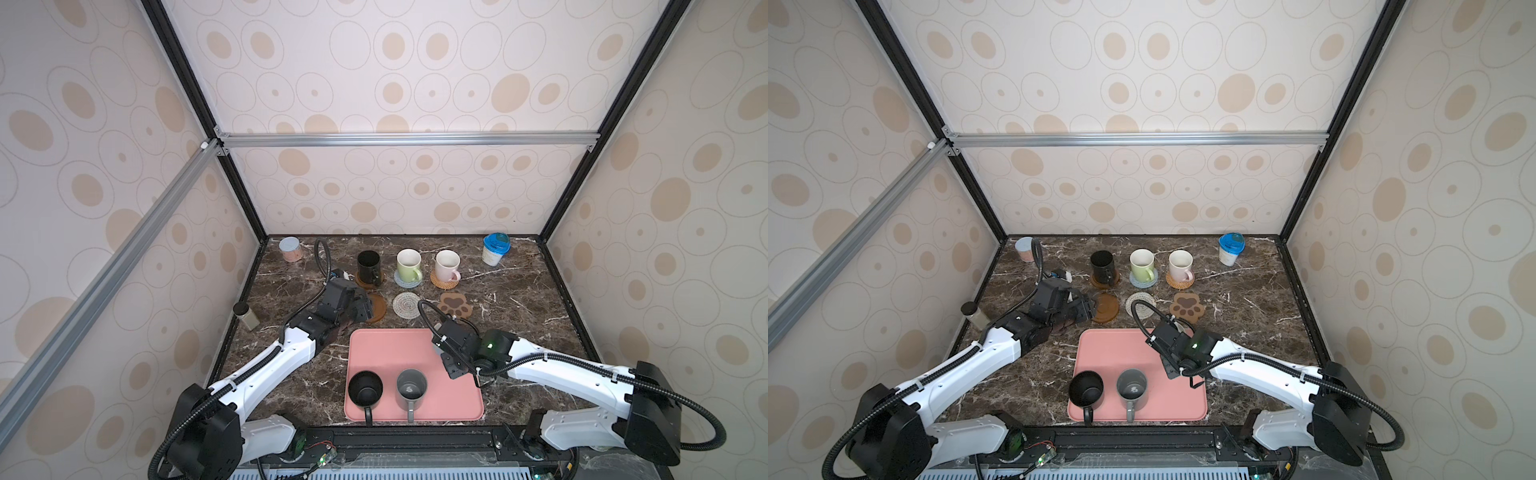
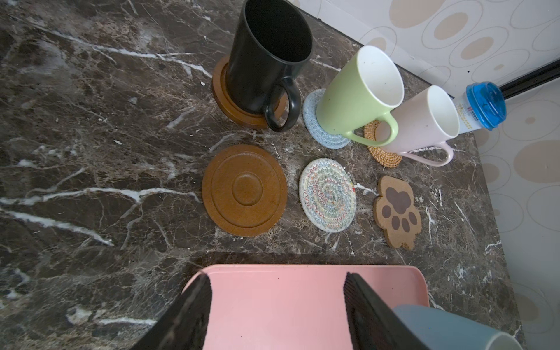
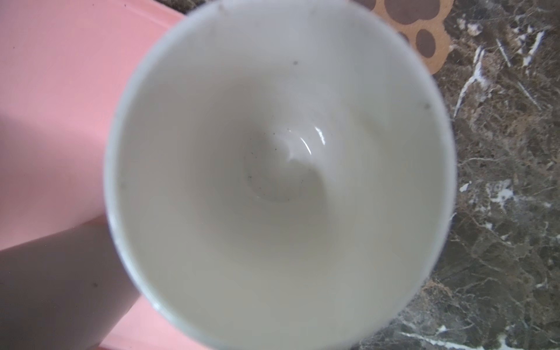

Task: Place cups on coasters
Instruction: Pick up the cup from the tray, then place the cup on the coaster.

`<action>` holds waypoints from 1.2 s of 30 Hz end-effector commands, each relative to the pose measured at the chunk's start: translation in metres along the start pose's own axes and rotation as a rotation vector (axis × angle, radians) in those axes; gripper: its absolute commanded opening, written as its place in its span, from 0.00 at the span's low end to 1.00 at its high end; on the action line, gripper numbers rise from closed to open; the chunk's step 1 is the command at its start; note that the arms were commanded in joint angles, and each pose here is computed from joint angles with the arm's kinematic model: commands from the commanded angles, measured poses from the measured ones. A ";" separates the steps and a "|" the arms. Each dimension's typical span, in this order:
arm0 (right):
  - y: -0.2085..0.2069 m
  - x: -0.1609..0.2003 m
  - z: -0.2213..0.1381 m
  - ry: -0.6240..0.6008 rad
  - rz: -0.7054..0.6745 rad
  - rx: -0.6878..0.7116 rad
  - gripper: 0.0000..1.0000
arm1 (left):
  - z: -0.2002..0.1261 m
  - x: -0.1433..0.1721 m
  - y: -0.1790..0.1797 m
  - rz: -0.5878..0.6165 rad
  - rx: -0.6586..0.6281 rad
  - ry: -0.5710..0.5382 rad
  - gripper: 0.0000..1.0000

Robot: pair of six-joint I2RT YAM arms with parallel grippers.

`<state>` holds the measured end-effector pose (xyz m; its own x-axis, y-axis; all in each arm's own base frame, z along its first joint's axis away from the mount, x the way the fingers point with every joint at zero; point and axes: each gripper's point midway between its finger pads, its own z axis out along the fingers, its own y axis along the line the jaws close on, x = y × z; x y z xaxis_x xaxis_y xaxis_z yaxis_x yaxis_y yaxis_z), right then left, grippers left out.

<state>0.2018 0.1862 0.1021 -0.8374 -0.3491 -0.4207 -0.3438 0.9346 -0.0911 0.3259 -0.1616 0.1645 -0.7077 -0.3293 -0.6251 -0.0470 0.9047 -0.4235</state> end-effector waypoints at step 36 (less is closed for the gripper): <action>-0.092 -0.143 0.043 -0.073 0.019 -0.165 0.09 | -0.024 0.003 0.017 -0.060 -0.029 -0.040 0.71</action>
<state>0.3562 0.1486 0.1144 -0.8512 -0.3057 -0.4267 -0.3644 0.9292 0.0612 0.3095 -0.1476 0.1714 -0.6836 -0.3757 -0.6257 -0.0802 0.8908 -0.4473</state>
